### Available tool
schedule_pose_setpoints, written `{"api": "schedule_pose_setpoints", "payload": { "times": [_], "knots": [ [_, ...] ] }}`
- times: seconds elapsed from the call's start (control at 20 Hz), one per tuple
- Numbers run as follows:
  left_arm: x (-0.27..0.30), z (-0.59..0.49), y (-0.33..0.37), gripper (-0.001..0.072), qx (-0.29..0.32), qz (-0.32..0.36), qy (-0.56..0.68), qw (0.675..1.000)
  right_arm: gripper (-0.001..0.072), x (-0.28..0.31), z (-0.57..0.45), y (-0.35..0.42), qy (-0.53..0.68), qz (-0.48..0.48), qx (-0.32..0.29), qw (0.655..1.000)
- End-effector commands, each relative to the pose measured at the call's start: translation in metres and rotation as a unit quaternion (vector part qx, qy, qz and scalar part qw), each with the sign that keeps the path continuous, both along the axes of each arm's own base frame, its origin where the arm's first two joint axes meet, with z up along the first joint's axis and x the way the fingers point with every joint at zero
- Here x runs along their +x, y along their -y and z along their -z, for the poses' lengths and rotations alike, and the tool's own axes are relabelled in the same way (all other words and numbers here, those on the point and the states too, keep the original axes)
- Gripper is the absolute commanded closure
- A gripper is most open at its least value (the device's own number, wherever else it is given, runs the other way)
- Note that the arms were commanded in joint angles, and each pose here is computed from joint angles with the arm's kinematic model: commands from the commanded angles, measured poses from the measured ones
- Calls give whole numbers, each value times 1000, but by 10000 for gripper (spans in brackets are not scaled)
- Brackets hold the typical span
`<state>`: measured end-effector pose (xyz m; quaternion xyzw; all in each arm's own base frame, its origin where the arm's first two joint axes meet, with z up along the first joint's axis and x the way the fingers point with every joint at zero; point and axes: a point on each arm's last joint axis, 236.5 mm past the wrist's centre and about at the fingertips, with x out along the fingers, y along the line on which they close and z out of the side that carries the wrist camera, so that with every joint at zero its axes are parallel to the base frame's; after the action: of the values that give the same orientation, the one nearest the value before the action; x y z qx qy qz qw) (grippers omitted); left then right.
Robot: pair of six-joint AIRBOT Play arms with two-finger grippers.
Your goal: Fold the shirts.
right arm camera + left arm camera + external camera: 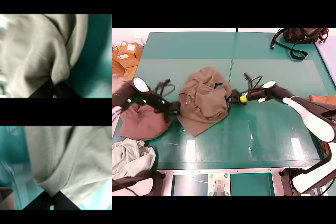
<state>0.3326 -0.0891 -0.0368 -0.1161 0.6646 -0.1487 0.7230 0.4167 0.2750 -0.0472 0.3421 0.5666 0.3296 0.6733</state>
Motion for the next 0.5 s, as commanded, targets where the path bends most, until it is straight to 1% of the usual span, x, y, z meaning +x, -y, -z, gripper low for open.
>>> {"api": "schedule_pose_setpoints", "payload": {
  "times": [0.0,0.1,0.15,0.25,0.35,0.45],
  "knots": [
    [39,-97,-2,678,8,19,111,994,698,24,-100,34,90,21,48,995],
    [58,-197,2,678,1,23,231,973,698,27,-192,73,189,58,53,979],
    [60,-254,6,678,-8,24,299,954,697,21,-238,90,237,74,54,967],
    [43,-365,16,678,-27,30,426,904,697,-8,-333,121,344,106,47,932],
    [5,-462,22,678,-39,38,536,843,697,-51,-412,144,437,135,32,888],
    [-41,-531,26,678,-45,47,616,785,697,-98,-472,156,518,156,8,841]
  ]
}}
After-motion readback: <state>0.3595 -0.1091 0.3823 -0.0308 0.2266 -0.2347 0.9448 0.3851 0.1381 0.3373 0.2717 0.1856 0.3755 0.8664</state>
